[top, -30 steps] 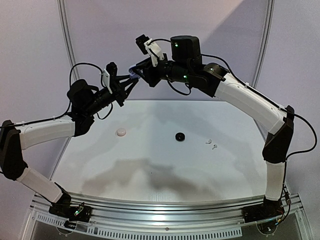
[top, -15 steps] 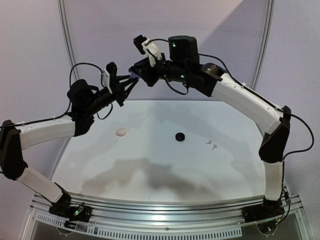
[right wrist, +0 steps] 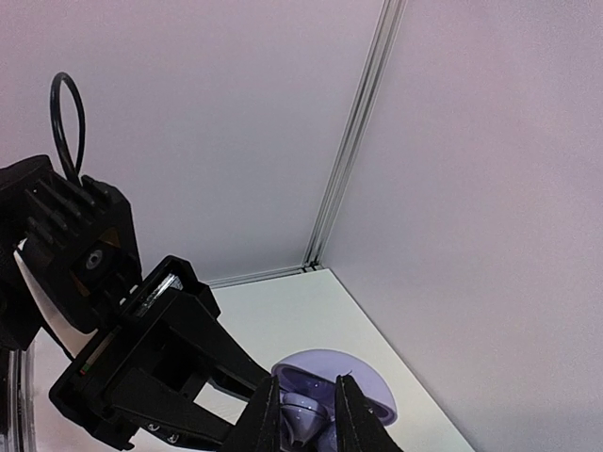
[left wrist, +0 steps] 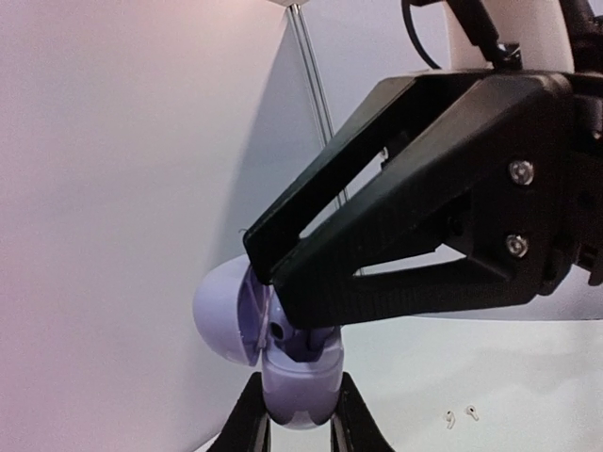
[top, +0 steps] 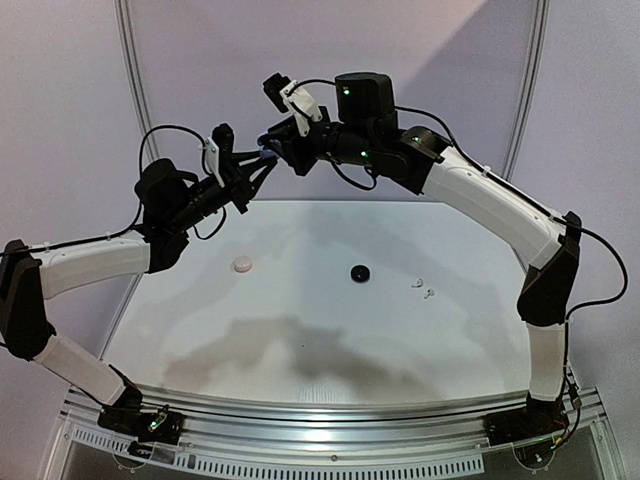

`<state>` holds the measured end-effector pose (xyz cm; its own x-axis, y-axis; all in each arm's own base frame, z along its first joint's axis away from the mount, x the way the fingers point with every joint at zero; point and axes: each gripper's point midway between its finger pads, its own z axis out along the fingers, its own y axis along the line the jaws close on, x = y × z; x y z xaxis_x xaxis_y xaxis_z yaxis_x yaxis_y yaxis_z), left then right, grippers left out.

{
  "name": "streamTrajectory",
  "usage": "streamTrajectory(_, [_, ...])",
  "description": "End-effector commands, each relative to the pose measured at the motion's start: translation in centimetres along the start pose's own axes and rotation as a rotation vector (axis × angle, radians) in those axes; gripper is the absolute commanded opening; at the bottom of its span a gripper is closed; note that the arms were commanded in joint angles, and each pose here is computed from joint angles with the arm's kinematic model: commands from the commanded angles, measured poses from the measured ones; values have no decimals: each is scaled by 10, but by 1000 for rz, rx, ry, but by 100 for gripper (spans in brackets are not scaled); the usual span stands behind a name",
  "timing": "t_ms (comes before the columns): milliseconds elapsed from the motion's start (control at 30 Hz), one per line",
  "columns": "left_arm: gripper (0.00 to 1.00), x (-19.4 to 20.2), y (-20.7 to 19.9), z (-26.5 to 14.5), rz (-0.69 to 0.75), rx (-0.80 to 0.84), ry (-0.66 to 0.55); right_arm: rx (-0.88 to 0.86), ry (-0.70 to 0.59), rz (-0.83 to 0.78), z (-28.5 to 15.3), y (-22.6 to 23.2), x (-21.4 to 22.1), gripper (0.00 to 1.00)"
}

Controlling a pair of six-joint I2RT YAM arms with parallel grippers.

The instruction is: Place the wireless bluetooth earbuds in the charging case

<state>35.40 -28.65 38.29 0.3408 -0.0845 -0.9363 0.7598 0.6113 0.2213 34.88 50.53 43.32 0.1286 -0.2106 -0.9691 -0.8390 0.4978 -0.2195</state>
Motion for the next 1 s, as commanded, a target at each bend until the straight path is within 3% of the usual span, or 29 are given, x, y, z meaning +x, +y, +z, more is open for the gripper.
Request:
streamTrajectory(0, [0,-14,-9,0,-41,45,-50,-16,99,-9,15,9,36,22])
streamTrajectory(167, [0,-9,-9,0,-51,45,-34,-24,85,-5,13,11,30,28])
streamTrajectory(333, [0,5,-10,-1,-146,44,21,-43,45,8,4,12,11,41])
streamTrajectory(600, [0,31,-8,-9,-90,28,102,-162,-169,66,-47,22,-73,51])
streamTrajectory(700, [0,40,-8,-15,30,28,122,-201,-216,111,-64,24,-92,52])
streamTrajectory(800, [0,41,-17,-21,283,75,94,-216,-193,175,-65,19,-87,52])
streamTrajectory(967, [0,31,-34,-30,691,124,-3,-155,0,340,-34,-1,-27,49])
